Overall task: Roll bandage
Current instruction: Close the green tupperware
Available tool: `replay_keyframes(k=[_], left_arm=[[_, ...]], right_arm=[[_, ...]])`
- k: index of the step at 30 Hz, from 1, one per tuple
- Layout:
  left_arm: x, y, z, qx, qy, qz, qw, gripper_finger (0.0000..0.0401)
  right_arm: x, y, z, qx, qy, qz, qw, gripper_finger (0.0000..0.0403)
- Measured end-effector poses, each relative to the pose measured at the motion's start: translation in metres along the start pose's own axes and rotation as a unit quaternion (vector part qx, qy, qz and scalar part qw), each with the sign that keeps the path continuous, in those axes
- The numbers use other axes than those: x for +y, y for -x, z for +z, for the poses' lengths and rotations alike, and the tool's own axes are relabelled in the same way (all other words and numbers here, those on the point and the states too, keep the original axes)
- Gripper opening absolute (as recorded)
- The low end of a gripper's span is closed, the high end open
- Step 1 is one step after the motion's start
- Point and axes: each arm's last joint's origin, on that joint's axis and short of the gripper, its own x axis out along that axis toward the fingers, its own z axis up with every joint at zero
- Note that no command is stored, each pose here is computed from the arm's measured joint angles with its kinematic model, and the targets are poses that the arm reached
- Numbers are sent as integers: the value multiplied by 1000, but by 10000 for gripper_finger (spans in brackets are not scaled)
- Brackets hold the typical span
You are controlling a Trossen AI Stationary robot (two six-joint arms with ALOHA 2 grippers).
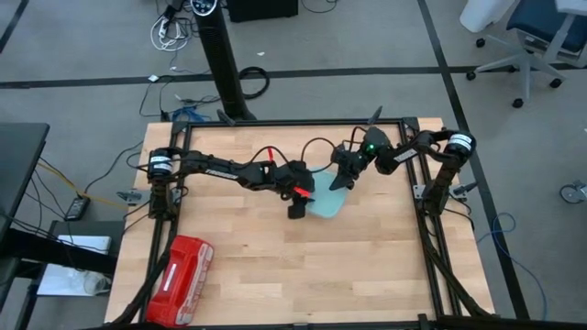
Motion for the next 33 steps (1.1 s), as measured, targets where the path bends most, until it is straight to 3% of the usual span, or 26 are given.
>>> replay_keyframes(k=[12, 18, 28, 33], left_arm=[[-13, 2, -4, 22, -28, -85, 996, 177], [-32, 8, 1, 46, -40, -127, 990, 177], [-49, 20, 3, 50, -56, -118, 990, 177], [-50, 17, -8, 38, -33, -100, 994, 177]], right_arm=[[0, -64, -26, 69, -9, 5, 998, 8], [1, -80, -36, 79, -7, 11, 997, 8], [2, -97, -45, 44, 2, 28, 999, 8], [10, -107, -54, -19, 37, 78, 996, 8]])
